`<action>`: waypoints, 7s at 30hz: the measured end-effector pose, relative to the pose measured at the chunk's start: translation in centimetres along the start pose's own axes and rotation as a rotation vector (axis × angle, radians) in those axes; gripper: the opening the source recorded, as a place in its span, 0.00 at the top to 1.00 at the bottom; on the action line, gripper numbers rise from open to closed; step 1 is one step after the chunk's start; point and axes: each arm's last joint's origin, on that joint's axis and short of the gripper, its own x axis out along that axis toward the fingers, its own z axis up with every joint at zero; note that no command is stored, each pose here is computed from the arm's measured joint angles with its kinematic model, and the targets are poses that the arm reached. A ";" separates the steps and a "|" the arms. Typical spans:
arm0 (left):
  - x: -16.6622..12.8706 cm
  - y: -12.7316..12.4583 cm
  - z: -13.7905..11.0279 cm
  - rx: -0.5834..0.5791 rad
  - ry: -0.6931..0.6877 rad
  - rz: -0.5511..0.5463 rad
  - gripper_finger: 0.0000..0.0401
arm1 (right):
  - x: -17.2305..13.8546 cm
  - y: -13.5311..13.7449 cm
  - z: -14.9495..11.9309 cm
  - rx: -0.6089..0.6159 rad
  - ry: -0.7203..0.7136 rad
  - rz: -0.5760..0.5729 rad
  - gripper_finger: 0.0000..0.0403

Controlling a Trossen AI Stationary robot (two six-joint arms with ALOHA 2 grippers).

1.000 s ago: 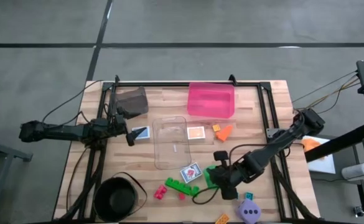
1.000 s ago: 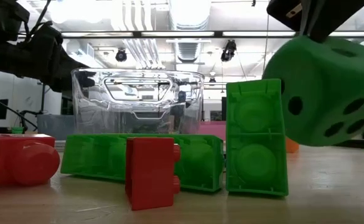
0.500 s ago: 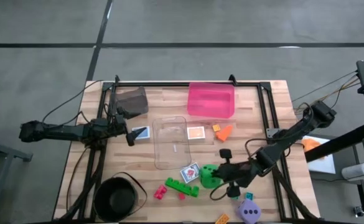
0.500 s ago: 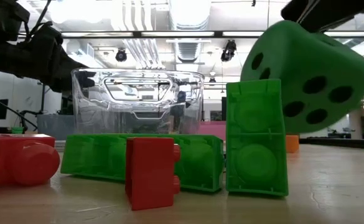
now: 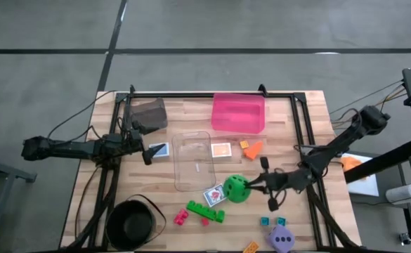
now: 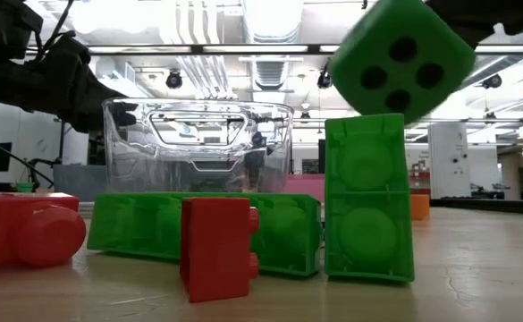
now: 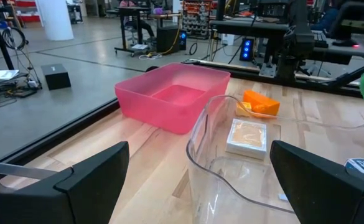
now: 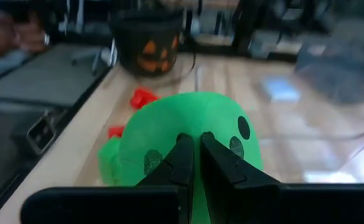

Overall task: Pick & Place Toys
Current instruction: Put the green dice into the transparent bin, then put the purple dice into the transparent bin

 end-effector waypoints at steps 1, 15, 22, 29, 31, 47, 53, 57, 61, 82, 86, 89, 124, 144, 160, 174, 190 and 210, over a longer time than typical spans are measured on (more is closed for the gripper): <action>0.0 0.0 0.0 0.000 0.000 0.000 0.02 | -0.2 -0.3 0.0 -0.009 -0.031 -0.006 0.96; 0.0 0.0 0.0 0.000 0.000 0.001 0.02 | 0.7 -5.9 1.2 -0.102 -0.253 -0.110 0.95; 0.0 0.0 0.0 0.000 0.000 0.000 0.02 | 3.2 -9.5 1.0 -0.089 -0.282 -0.070 0.95; 0.0 0.0 0.0 0.000 0.000 0.000 0.02 | 7.7 -11.5 1.5 -0.073 -0.224 0.000 0.96; 0.0 0.0 0.0 0.000 0.000 0.000 0.02 | 9.3 -11.8 1.7 -0.077 -0.216 0.032 0.96; 0.0 0.0 -0.1 0.005 0.013 0.001 0.02 | 15.9 -12.9 3.1 -0.075 -0.153 0.114 0.96; 0.0 0.0 -0.2 0.008 0.021 0.002 0.02 | 15.0 -12.8 4.0 -0.070 -0.155 0.108 0.92; 0.0 0.0 -0.2 0.008 0.021 0.002 0.02 | 14.5 -12.9 4.7 -0.070 -0.160 0.071 0.78; 0.0 0.0 -0.2 0.008 0.021 0.002 0.02 | 14.1 -12.7 5.3 -0.077 -0.173 0.072 0.61; 0.0 0.0 -0.2 0.005 0.023 0.001 0.02 | 11.8 -7.5 2.0 -0.060 0.481 -0.007 0.38; 0.0 0.0 -0.2 0.005 0.023 0.002 0.02 | 11.6 -6.1 1.8 -0.110 0.541 -0.038 0.38; 0.0 0.0 -0.2 0.005 0.023 0.002 0.02 | 11.6 -5.5 1.4 -0.149 0.599 -0.091 0.38; 0.0 0.0 -0.4 0.006 0.035 0.002 0.02 | 13.7 -0.4 0.9 -0.374 0.812 -0.283 0.88; 0.0 0.0 -0.4 0.007 0.039 0.003 0.02 | 11.6 -2.1 10.2 -0.342 0.300 -0.188 0.90; 0.0 0.0 -0.4 0.009 0.042 0.003 0.02 | 19.9 -8.9 5.9 -0.273 0.256 -0.102 0.90; 0.0 0.0 -0.5 0.012 0.050 0.004 0.02 | 22.5 -9.1 4.8 -0.271 0.297 -0.077 0.91; 0.0 0.0 -0.5 0.012 0.050 0.004 0.02 | 22.2 -9.1 4.9 -0.218 0.307 -0.076 0.55; 0.0 -0.1 -0.6 -0.004 0.060 -0.049 0.02 | 21.8 -6.5 7.5 -0.183 -0.194 0.234 0.33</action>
